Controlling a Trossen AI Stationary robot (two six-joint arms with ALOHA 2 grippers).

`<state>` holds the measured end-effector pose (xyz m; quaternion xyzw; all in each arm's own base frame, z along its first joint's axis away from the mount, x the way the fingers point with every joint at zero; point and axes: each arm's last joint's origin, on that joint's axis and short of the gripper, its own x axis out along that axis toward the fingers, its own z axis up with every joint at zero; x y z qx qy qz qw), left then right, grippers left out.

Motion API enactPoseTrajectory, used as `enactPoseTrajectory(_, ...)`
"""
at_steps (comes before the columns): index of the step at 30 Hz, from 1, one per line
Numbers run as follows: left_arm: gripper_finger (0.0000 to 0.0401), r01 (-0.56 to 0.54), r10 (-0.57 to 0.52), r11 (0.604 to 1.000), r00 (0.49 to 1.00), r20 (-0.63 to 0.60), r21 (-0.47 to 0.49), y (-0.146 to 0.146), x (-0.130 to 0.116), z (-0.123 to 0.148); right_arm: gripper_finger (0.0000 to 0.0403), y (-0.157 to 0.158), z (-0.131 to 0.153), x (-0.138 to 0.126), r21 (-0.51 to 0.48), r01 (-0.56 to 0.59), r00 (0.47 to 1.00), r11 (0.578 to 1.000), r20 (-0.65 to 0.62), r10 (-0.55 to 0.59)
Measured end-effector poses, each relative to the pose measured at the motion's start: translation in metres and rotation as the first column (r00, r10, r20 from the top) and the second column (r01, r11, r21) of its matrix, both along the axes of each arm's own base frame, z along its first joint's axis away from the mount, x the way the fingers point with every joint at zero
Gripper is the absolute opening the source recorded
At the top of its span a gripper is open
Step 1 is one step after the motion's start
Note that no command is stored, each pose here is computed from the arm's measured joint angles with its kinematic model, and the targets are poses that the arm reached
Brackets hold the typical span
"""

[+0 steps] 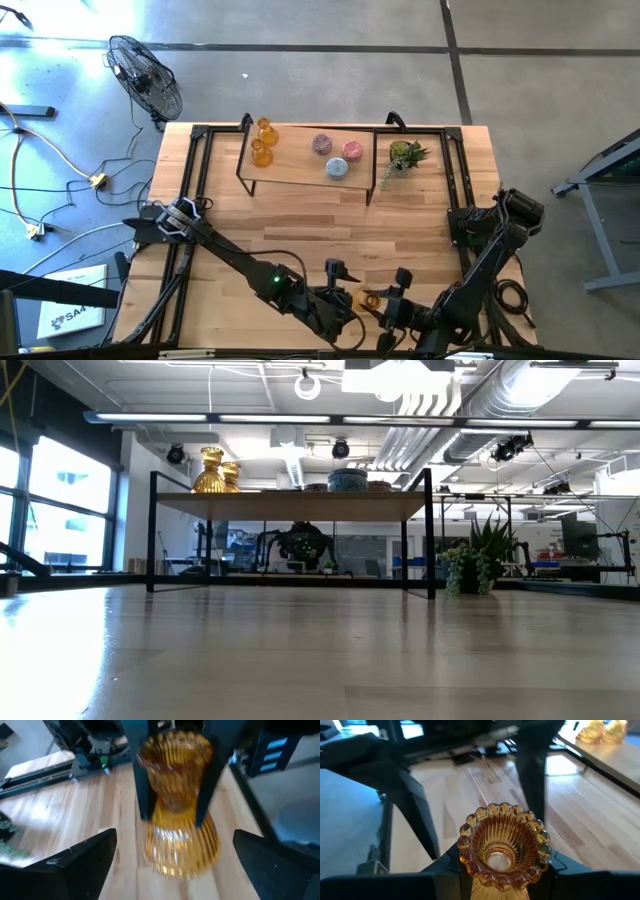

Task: Pick & Place candle stick holders
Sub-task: Put the yellow glass candle holder on the shelf

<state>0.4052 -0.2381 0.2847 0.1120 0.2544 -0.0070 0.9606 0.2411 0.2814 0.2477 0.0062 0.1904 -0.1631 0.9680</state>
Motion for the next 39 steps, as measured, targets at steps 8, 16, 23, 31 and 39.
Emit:
enactPoseTrajectory(8, 0.0395, 0.080, -0.081, 0.995, 0.997, -0.009, -0.056, -0.003, 0.001, 0.001, 0.0118, 0.000, 0.006, 0.011, -0.066, -0.050, 0.999, 0.997, 0.002, 0.051)
enactPoseTrajectory(16, 0.0395, 0.079, -0.084, 0.987, 0.996, -0.029, -0.142, 0.013, 0.011, 0.001, 0.0118, 0.001, 0.013, 0.023, -0.087, -0.110, 0.993, 0.990, 0.023, 0.113)
enactPoseTrajectory(23, 0.0395, 0.077, -0.089, 0.977, 0.995, -0.052, -0.196, 0.026, 0.017, 0.000, 0.0118, 0.003, 0.016, 0.025, -0.114, -0.147, 0.988, 0.983, 0.025, 0.151)
enactPoseTrajectory(31, 0.0395, 0.190, -0.212, 0.963, 0.972, -0.100, -0.193, 0.020, 0.019, -0.012, 0.0118, 0.006, 0.017, 0.023, -0.118, -0.162, 0.986, 0.980, 0.028, 0.167)
enactPoseTrajectory(39, 0.0395, 0.191, -0.218, 0.958, 0.970, -0.106, -0.214, 0.026, 0.028, -0.021, 0.0118, 0.009, 0.018, 0.021, -0.130, -0.178, 0.983, 0.975, 0.031, 0.183)
